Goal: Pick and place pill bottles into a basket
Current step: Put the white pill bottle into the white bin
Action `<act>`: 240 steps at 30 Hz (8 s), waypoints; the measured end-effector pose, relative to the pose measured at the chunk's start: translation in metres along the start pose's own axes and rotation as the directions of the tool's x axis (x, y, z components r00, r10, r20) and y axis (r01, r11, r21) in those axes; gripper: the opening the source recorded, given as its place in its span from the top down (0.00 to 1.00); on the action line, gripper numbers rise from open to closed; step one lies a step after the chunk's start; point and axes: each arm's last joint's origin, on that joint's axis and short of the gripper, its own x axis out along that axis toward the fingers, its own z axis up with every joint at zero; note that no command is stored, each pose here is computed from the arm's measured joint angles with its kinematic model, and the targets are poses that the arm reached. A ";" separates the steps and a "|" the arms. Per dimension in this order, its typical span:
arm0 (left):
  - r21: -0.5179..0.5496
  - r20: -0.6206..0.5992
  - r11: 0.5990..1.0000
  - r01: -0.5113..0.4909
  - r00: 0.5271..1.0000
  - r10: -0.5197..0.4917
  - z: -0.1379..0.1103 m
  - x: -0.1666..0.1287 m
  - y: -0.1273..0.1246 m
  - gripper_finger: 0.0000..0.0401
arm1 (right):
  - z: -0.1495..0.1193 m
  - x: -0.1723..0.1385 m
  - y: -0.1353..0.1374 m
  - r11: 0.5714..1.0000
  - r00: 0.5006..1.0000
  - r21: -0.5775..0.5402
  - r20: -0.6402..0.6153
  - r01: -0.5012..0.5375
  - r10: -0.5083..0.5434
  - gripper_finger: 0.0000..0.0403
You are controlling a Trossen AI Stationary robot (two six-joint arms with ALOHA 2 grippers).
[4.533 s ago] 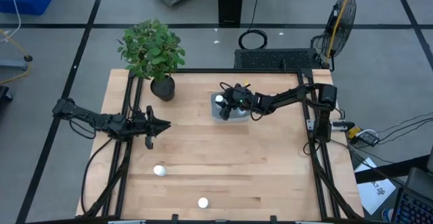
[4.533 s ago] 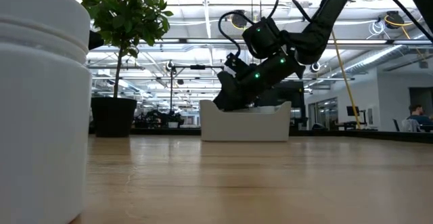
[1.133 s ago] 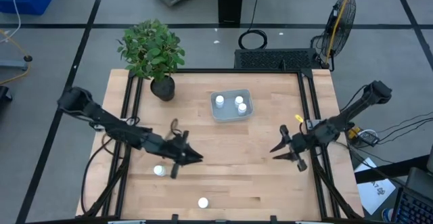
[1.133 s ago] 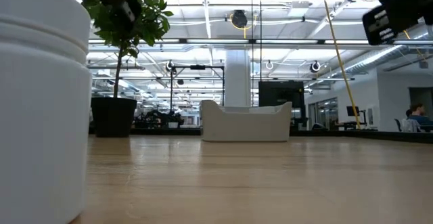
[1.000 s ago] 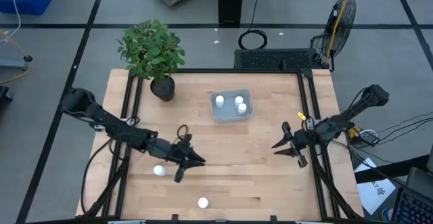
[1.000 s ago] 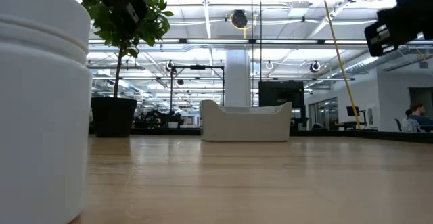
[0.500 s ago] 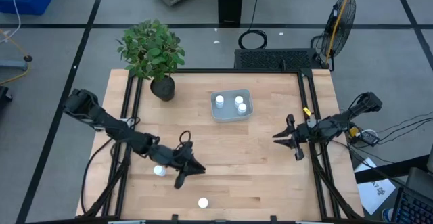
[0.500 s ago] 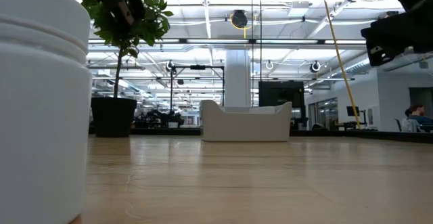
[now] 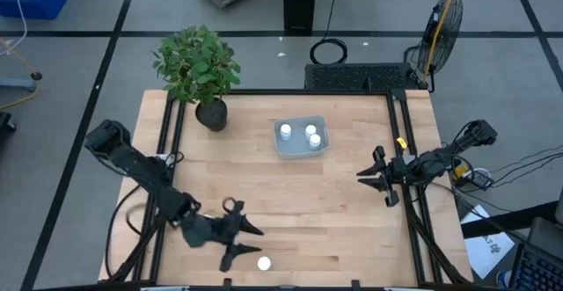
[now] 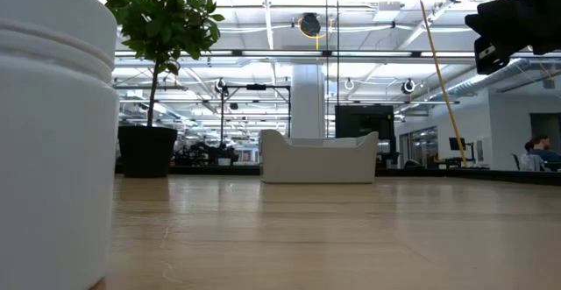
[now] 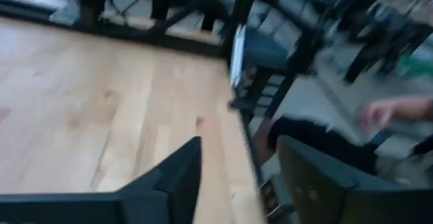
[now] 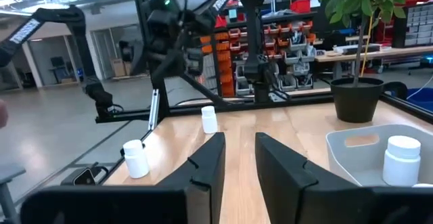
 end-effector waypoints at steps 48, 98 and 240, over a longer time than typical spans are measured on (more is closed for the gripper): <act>0.118 -0.432 0.978 -0.170 0.878 0.205 -0.065 0.080 -0.042 0.19 | 0.000 0.000 0.000 1.000 1.000 -0.001 -0.002 -0.002 0.002 0.81; 0.307 -0.349 0.945 -0.109 0.911 0.218 -0.003 0.087 0.006 0.60 | 0.000 0.000 0.000 1.000 1.000 -0.002 -0.003 -0.001 0.001 0.80; 0.160 -0.519 0.847 -0.507 0.687 0.509 -0.017 -0.081 -0.046 0.27 | 0.000 0.000 0.000 1.000 1.000 -0.001 -0.003 -0.002 0.002 0.81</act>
